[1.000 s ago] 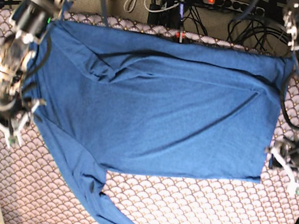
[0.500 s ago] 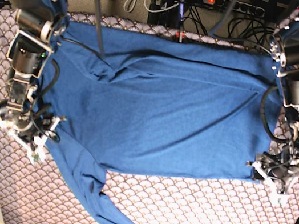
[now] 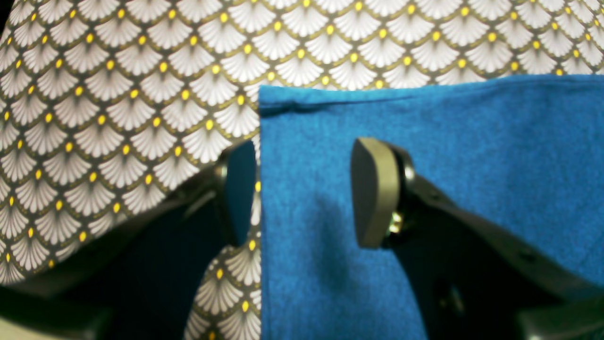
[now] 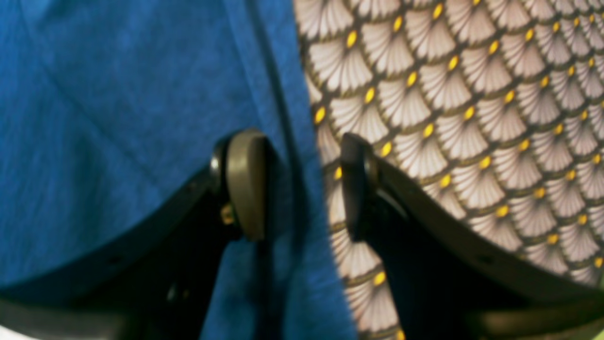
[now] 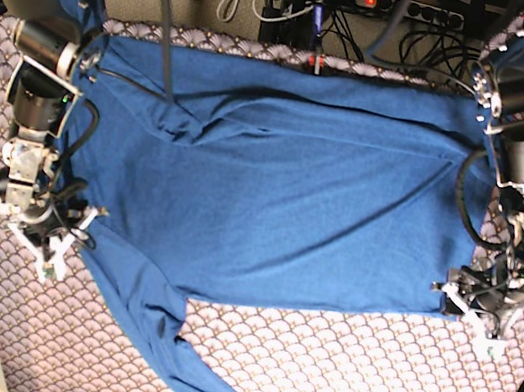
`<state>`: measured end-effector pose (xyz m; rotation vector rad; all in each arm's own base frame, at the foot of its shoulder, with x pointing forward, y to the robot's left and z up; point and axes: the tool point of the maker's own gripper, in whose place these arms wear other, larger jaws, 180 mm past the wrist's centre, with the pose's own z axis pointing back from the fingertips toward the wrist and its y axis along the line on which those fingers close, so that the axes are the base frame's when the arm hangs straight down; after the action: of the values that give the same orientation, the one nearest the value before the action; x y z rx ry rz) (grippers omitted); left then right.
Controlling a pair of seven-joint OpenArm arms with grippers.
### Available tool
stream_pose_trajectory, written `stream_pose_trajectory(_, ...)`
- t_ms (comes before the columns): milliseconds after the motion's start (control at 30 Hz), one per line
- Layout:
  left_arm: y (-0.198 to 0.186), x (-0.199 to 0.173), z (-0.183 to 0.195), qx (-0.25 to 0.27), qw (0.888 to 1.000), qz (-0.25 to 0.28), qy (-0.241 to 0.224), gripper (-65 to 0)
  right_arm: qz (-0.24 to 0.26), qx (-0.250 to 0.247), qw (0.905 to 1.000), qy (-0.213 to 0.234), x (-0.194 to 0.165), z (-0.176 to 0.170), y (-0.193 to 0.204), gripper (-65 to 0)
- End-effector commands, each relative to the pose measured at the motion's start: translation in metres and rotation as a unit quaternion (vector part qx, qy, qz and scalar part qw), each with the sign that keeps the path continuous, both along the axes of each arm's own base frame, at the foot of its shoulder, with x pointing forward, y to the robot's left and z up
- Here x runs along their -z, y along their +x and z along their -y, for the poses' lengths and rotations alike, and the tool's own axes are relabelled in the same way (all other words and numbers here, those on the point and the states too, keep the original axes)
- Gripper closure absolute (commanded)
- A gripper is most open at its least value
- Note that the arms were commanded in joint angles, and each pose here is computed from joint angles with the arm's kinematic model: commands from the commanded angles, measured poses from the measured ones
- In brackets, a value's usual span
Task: Fold the T-shirt properly
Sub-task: 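Lower both grippers to the shirt's side edges and grasp them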
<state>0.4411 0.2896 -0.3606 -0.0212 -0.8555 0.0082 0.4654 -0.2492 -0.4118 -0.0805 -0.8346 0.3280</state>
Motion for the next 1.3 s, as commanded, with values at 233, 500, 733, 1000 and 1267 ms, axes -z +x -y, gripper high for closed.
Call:
stream_pose_trajectory(233, 0.012, -0.021, -0.006, -0.003, 1.000, 0.030, 0.005, -32.1, 0.022, 0.014, 0.9996, 0.009, -0.006, 0.006, 0.009, -27.8)
stream_pose_trajectory(500, 0.015, -0.018, 0.006, 0.001, 1.000, 0.030, -0.006, -32.1, 0.024, 0.011, 0.9996, 0.010, -0.007, 0.003, 0.011, -27.2)
stream_pose_trajectory(733, 0.026, -0.006, 0.015, -0.004, 0.999, 0.037, -0.039, -32.1, 0.024, 0.012, 0.9996, 0.010, -0.007, 0.003, 0.010, -5.3)
stream_pose_trajectory(1000, 0.029, 0.003, -0.005, -0.060, 0.994, 0.076, -0.046, -32.1, 0.023, 0.013, 0.9996, 0.009, -0.006, 0.004, 0.010, 0.0)
stream_pose_trajectory(1267, 0.028, 0.024, -0.026, -0.107, 0.990, 0.064, -0.058, -32.1, 0.022, 0.011, 0.9997, 0.008, -0.006, 0.003, 0.010, 0.0)
